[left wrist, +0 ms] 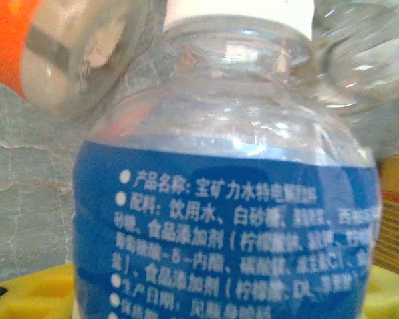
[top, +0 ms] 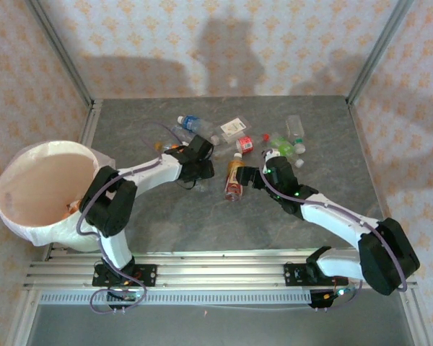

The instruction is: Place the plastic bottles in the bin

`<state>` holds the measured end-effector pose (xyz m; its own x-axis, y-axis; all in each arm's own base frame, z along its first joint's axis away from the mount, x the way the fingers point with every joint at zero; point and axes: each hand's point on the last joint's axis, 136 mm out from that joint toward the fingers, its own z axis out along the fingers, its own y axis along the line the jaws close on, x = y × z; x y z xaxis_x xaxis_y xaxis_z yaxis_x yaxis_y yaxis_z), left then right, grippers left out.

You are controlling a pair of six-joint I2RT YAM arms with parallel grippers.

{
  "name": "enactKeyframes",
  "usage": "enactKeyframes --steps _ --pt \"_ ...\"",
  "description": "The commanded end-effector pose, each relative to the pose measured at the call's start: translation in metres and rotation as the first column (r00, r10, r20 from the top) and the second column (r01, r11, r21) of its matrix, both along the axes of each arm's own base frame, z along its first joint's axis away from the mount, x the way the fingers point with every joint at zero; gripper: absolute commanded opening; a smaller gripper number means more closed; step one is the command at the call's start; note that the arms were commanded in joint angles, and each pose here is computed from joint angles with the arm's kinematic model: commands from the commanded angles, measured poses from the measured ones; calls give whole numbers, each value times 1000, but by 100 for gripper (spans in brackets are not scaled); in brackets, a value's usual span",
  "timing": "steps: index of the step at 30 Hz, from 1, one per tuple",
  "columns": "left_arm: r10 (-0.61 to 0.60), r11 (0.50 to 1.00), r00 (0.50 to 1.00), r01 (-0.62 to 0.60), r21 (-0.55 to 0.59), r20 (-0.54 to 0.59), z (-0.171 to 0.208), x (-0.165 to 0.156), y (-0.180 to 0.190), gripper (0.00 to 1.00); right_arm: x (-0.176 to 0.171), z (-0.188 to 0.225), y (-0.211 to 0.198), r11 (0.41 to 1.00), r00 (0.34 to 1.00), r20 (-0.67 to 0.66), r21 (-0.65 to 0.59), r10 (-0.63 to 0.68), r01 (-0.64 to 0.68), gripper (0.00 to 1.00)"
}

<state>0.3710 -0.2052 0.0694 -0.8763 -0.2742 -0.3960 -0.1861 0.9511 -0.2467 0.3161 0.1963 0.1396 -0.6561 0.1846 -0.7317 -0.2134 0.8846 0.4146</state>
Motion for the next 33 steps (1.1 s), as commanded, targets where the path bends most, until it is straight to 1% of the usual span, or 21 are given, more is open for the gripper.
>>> enactKeyframes --steps 1,4,8,13,17,19,22,24,27,30,33 --pt "-28 1000 997 28 -6 74 32 2 -2 53 7 11 0 998 998 37 38 -42 41 99" --pt "-54 998 990 56 -9 133 54 5 -3 52 8 10 -1 998 998 32 27 -50 49 99" --pt "-85 996 978 78 45 191 82 9 5 50 8 11 -2 998 998 36 22 -52 52 99" --pt "-94 995 962 87 38 258 124 10 6 49 9 12 -2 999 998 41 19 -50 49 99" --pt "-25 997 930 -5 80 366 177 11 30 48 9 12 -2 998 998 41 20 -55 54 99" --pt "-23 991 912 -35 133 410 201 9 44 47 10 12 -2 998 998 40 21 -54 54 99" --pt "8 974 880 -114 195 475 235 3 70 47 11 16 -1 998 997 48 20 -53 52 99" --pt "32 960 850 -173 220 525 257 -4 87 47 12 17 -3 998 997 54 19 -60 59 99" --pt "77 940 805 -255 227 588 291 -18 111 46 12 18 -2 998 997 59 18 -58 57 99" --pt "106 925 766 -310 219 634 322 -32 129 44 12 17 -2 998 997 56 12 -55 55 99" --pt "120 901 726 -366 232 678 346 -43 146 43 13 16 -1 998 997 51 10 -55 55 99"
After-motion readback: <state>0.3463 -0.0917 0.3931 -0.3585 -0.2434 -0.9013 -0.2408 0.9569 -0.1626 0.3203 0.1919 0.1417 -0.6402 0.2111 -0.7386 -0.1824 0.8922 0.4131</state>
